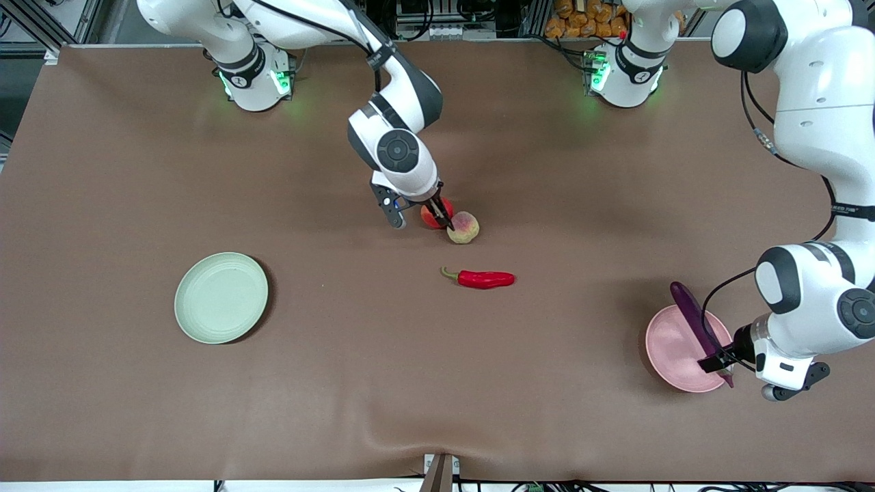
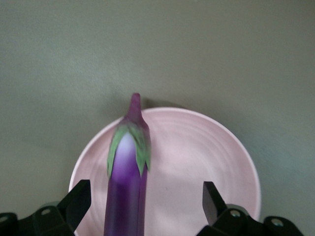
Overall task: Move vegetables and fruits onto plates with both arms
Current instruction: 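Grasp the apple with the right gripper while the left gripper grasps the chili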
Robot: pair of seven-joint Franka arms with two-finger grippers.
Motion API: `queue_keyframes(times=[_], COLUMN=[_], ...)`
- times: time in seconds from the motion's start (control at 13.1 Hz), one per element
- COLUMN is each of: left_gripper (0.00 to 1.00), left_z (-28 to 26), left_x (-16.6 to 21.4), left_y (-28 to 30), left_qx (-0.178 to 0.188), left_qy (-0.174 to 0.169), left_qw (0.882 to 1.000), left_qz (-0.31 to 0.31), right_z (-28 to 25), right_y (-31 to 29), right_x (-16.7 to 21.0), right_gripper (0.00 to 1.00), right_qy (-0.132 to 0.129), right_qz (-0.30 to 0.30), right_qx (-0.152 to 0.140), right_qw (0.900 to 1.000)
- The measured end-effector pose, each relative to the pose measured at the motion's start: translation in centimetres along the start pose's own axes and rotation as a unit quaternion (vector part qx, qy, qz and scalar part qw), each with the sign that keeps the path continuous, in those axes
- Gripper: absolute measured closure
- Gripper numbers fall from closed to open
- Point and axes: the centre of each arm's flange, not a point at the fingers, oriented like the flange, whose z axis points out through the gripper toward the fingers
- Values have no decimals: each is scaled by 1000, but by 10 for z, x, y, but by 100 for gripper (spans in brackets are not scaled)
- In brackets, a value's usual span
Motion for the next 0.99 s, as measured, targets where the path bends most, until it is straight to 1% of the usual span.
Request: queue_keyframes(times=[0.3,0.46,0.53,0.68,0.76,0.84,0.91,0.99], left_gripper=[0,0,0,0,0,0,0,0], left_z=[-53,-54,-50,-42,-39,-38,-37,-32], left_x=[-35,-64,-82,-130,-154,-174,-191,-208], left_y=[59,105,131,192,219,240,256,271], left_qx=[-4,-1,4,18,24,29,33,38], left_qy=[-43,-59,-63,-70,-70,-68,-67,-67], left_qw=[997,992,987,974,964,952,939,928], left_qz=[-62,-115,-147,-215,-256,-298,-336,-365], right_z=[27,30,29,27,25,21,11,-7], right_y=[-3,-3,-3,-4,-5,-8,-12,-19], right_x=[4,6,6,8,9,14,20,28], right_gripper=[0,4,7,9,11,12,12,12], right_qy=[10,15,21,33,36,38,41,43], right_qz=[-1,-2,-8,-18,-18,-16,-16,-20], right_qx=[1,-2,-1,0,0,0,-9,-25], right_qw=[1000,1000,1000,999,999,999,999,999])
